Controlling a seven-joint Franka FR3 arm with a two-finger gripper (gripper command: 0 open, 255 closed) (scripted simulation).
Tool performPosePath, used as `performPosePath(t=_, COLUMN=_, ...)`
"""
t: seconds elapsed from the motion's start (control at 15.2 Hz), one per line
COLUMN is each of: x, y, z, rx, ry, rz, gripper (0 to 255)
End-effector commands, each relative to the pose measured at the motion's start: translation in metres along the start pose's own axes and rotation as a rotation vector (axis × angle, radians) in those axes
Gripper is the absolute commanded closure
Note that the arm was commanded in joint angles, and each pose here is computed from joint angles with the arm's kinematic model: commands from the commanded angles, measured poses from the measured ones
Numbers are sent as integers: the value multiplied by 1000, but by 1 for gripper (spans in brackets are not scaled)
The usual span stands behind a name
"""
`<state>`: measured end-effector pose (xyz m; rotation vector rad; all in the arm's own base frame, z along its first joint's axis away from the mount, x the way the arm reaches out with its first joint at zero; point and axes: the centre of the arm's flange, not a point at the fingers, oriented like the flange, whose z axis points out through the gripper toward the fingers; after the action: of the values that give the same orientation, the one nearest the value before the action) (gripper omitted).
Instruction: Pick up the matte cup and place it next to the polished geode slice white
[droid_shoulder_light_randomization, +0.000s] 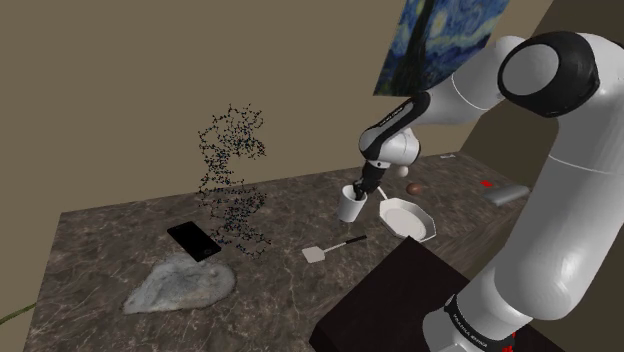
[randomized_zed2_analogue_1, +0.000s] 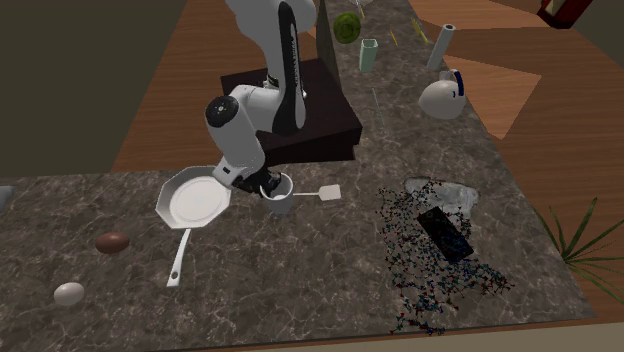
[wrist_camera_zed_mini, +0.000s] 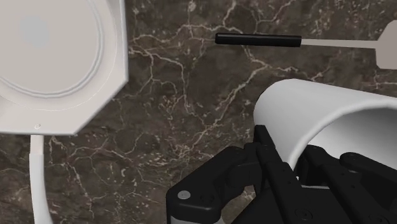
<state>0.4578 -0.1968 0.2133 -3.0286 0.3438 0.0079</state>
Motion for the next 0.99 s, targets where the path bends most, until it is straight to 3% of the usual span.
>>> performPosePath(t=0.0, x=0, y=1, z=-11, rx=0, ry=0, rz=0, gripper=255)
performPosePath(t=0.92, x=-1, y=-6, z=-84, rx=0, ry=0, rz=0, gripper=255)
